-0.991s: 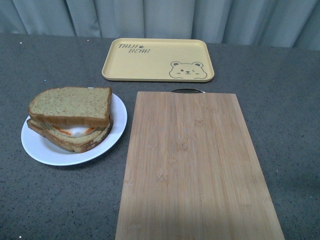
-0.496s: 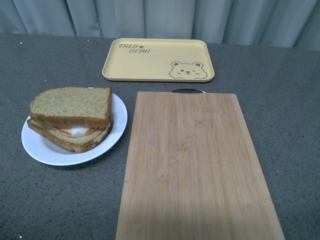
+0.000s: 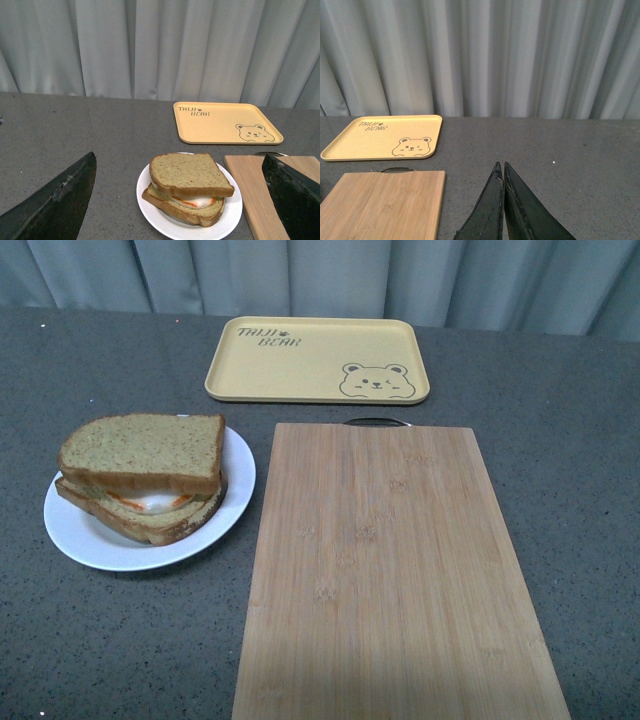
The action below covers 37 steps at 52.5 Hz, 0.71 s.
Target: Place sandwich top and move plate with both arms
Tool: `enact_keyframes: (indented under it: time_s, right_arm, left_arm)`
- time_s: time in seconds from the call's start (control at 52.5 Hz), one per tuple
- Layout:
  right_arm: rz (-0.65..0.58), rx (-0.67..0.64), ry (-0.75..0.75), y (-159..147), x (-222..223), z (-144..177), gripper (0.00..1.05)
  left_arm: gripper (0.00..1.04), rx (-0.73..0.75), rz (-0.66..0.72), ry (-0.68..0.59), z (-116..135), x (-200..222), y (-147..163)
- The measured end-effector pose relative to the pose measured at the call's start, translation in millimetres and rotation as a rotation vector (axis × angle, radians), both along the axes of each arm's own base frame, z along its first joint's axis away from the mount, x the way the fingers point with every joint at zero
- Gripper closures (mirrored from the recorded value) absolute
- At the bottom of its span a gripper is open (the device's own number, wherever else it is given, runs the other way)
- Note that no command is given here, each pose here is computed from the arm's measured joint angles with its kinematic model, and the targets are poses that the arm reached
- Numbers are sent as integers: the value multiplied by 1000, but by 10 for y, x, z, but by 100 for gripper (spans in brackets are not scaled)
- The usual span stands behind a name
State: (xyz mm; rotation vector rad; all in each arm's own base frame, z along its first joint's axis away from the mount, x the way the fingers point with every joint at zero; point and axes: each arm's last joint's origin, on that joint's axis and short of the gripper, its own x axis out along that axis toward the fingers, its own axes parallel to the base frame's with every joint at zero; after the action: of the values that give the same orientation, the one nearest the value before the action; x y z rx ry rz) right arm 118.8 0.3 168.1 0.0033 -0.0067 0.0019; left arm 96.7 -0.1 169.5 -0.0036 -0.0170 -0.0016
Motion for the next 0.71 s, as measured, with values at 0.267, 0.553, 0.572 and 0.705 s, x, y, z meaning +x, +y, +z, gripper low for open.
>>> enact_keyframes:
  time_s: [0.267,0.553,0.572,0.705]
  right_arm:
    - [2,0,-1,0,-70,0,104]
    - [3,-3,3,0,-209,-30,91]
    - [3,-3,2,0,-211,-28,87]
    - [3,-3,5,0,-210,-32,67]
  left_arm:
    - [7,0,0,0,0,0,0]
    - [7,0,0,0,0,0,0]
    - [7,0,0,0,0,0,0]
    - [7,0,0,0,0,0,0]
